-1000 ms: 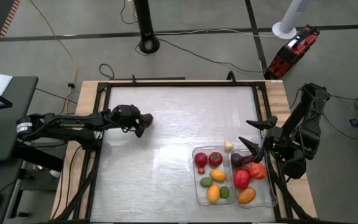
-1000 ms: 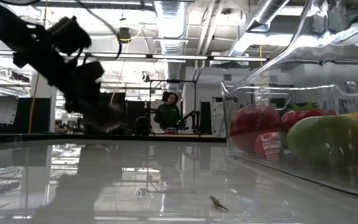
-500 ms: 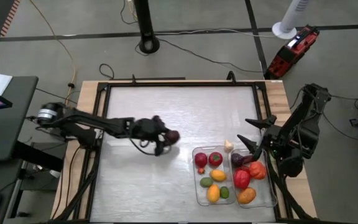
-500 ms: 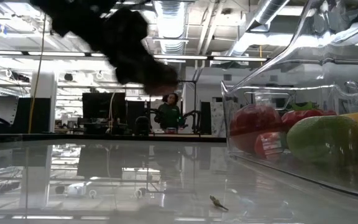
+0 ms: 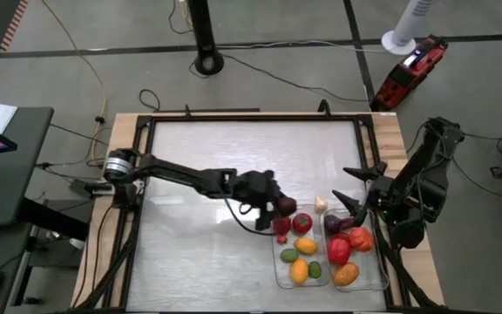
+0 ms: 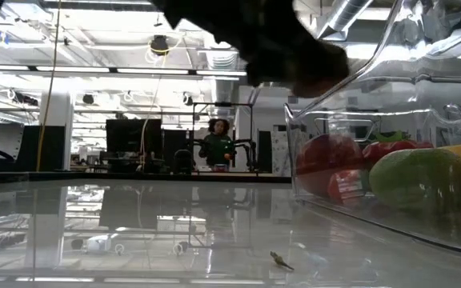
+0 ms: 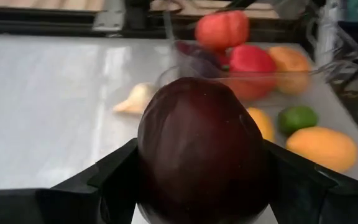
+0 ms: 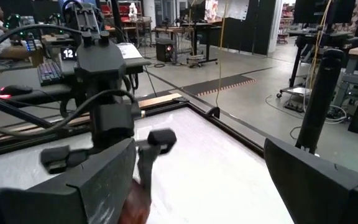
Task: Sort produce into baskets
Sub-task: Put the apple into the left transparent bin, then put the garlic into the right transparent bin
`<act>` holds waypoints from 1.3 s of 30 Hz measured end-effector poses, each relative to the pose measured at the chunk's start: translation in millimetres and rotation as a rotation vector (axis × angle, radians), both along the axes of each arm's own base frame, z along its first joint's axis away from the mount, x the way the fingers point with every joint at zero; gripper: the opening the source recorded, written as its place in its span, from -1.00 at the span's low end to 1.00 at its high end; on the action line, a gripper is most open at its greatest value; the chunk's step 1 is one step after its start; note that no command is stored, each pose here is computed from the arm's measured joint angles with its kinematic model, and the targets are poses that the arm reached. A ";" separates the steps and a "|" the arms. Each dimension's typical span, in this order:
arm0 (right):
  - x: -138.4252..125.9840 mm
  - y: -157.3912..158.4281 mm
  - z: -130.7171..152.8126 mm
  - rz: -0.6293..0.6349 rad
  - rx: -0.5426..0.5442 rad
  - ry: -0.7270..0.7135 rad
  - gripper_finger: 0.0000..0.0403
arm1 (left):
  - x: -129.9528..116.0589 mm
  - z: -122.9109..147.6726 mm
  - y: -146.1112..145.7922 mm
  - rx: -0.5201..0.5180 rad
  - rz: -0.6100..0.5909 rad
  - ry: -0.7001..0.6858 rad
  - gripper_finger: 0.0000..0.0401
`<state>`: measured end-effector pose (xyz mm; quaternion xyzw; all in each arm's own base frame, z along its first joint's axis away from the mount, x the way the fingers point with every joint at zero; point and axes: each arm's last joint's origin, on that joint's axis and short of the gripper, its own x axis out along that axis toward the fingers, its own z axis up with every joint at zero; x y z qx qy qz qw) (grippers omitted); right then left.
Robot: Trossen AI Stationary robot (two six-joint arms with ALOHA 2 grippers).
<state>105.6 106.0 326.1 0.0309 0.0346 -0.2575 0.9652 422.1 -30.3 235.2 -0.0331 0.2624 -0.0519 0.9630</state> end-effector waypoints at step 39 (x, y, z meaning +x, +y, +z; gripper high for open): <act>-40.7 -43.4 -50.0 0.036 0.114 -0.117 0.88 | -113.4 1.0 -14.2 0.195 0.134 -0.143 0.62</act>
